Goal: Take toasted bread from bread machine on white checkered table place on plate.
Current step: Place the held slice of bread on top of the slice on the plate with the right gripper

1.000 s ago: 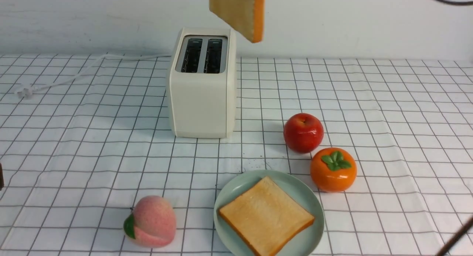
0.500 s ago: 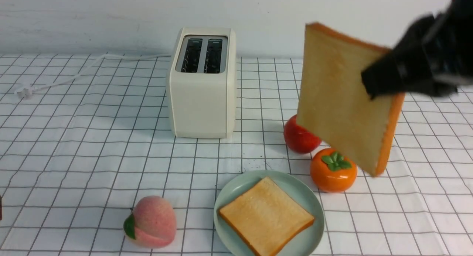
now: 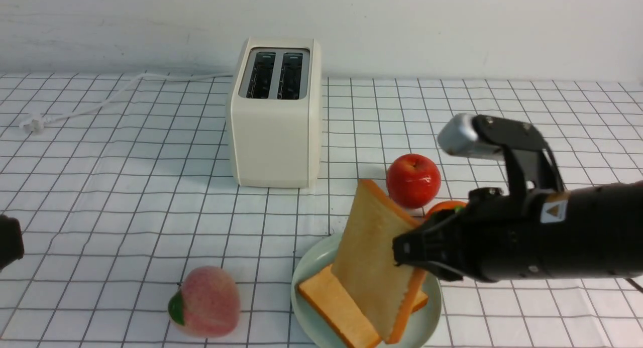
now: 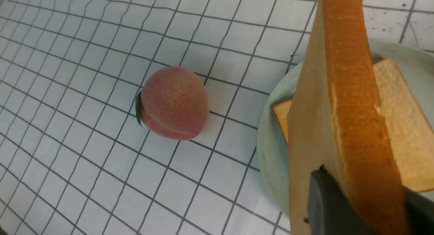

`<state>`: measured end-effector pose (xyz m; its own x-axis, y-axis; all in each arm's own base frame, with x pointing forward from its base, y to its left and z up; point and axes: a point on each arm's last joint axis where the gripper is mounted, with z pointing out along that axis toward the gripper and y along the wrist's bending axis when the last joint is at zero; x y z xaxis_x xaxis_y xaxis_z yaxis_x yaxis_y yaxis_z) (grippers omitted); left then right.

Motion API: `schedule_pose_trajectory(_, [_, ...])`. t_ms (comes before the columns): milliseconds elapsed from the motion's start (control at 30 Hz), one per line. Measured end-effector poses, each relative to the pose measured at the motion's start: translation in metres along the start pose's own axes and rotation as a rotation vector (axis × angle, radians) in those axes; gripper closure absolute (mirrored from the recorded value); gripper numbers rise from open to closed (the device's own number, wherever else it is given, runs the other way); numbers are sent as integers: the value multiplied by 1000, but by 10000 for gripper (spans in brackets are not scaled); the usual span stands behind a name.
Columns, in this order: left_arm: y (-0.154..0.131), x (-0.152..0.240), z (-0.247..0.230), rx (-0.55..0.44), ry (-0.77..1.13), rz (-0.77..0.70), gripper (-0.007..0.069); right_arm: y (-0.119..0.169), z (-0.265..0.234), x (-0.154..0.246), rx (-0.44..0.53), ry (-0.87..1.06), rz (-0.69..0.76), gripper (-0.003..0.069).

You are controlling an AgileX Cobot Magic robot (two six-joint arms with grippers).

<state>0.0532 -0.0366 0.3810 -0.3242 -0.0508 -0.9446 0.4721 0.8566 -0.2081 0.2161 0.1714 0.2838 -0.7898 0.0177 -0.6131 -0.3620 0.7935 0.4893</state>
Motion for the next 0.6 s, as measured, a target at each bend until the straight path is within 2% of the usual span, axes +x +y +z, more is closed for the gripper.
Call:
schedule_pose_trajectory(333, [0,0,0,3,2,0,638,-3,46,5,-115,40,37,543])
schedule_pose_trajectory(600, [0,0,0,3,4,0,638,-16,56,0,-122,29,53,543])
